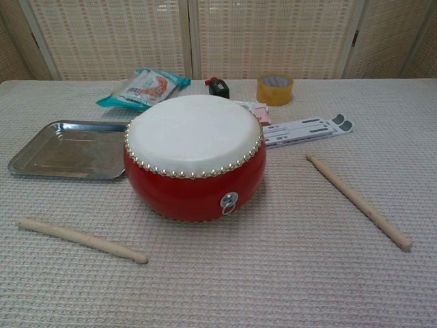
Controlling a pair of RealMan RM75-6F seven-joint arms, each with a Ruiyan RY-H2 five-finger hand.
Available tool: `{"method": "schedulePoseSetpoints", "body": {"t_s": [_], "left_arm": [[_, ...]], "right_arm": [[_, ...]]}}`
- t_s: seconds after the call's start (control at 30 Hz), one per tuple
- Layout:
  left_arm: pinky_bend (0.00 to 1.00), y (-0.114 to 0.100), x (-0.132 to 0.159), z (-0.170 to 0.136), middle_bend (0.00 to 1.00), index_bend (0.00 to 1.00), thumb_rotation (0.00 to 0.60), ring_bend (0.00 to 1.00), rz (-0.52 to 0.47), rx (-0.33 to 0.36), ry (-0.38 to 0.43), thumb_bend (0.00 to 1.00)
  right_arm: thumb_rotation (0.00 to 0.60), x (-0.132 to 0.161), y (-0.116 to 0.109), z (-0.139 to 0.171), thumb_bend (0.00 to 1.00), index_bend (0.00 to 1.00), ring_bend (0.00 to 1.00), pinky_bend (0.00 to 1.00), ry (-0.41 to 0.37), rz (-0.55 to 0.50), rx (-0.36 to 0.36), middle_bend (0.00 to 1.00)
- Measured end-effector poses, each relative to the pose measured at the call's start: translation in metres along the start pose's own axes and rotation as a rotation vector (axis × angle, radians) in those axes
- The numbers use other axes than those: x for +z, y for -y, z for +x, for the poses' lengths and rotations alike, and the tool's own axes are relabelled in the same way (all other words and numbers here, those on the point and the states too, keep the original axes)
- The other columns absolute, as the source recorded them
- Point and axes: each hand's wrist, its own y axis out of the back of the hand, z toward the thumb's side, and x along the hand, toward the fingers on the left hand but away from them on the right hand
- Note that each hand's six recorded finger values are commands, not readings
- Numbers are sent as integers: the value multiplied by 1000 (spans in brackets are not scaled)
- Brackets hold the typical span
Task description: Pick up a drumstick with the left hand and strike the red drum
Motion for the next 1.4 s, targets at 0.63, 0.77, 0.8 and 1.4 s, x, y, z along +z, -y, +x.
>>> {"method": "schedulePoseSetpoints", "body": {"t_s": [0.63, 0.77, 0.8, 1.4], "left_arm": [[71, -1, 19, 0, 136, 236, 600, 100, -72, 24, 98, 343], [84, 4, 36, 6, 158, 295, 600, 117, -93, -7, 176, 376], [85, 6, 41, 8, 160, 304, 600, 117, -97, -15, 196, 375], [75, 58, 142, 29, 159, 360, 600, 117, -164, -232, 471, 321]], "right_arm": [[600, -2, -16, 6, 194, 0, 0, 59, -5, -11, -31, 112], [600, -3, -17, 7, 194, 0, 0, 59, -7, -5, -32, 112], [600, -3, -18, 6, 194, 0, 0, 59, -9, -4, -32, 112], [600, -4, -19, 4, 194, 0, 0, 59, -5, -6, -33, 112]]}}
